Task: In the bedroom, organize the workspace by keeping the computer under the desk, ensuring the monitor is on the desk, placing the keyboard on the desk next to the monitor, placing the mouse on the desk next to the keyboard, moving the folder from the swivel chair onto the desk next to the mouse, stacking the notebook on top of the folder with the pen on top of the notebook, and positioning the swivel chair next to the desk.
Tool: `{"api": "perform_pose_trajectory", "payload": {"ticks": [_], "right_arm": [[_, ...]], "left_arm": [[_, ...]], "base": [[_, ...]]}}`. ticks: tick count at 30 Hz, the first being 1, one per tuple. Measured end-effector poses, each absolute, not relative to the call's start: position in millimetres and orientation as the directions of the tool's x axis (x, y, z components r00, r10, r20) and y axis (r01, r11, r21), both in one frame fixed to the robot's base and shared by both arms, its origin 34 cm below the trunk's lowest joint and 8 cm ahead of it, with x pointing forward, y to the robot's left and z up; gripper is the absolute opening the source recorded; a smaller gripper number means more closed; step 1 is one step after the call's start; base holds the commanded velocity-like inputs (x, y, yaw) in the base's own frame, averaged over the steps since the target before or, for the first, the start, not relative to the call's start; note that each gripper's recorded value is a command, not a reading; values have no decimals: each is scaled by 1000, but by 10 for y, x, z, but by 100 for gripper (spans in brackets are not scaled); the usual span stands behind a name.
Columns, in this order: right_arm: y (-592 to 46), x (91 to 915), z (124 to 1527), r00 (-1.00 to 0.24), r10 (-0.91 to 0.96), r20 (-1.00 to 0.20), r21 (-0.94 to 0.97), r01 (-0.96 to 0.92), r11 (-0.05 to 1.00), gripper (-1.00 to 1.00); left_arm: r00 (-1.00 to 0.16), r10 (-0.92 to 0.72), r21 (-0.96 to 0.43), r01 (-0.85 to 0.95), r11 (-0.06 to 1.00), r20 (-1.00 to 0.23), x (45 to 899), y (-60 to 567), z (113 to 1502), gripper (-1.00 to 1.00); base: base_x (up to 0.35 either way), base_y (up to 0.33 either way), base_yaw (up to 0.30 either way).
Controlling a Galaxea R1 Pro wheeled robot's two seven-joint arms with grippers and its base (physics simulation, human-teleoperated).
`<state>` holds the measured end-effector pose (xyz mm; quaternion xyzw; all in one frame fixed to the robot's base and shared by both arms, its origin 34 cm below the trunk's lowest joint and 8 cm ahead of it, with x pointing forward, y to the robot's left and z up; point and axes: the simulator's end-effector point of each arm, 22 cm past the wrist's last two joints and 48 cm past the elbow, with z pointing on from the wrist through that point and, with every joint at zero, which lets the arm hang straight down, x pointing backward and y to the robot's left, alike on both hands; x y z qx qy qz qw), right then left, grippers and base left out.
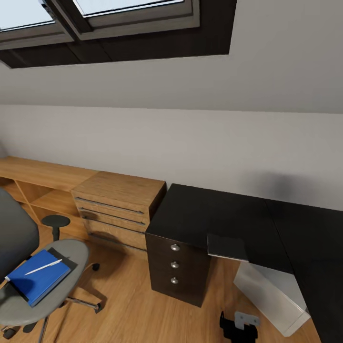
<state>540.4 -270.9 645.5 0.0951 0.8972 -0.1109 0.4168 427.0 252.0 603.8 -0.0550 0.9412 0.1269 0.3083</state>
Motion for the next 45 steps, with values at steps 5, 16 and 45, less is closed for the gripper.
{"api": "perform_pose_trajectory", "payload": {"ticks": [5,16,45], "right_arm": [[-2726,5393,6450,-635,77,-769,-121,264,957,100],[-2701,5397,6454,-631,84,-771,-115,268,956,100],[-2626,5362,6394,-638,75,-767,-115,251,961,100]], "left_arm": [[-804,-26,205,-183,962,-594,4270,2521,6038,100],[-804,-28,205,-184,961,-594,4269,2525,6036,100],[-819,-38,209,-192,959,-573,4190,2551,5971,100]], "base": [[0,0,1],[-54,70,194],[-115,219,229]]}}
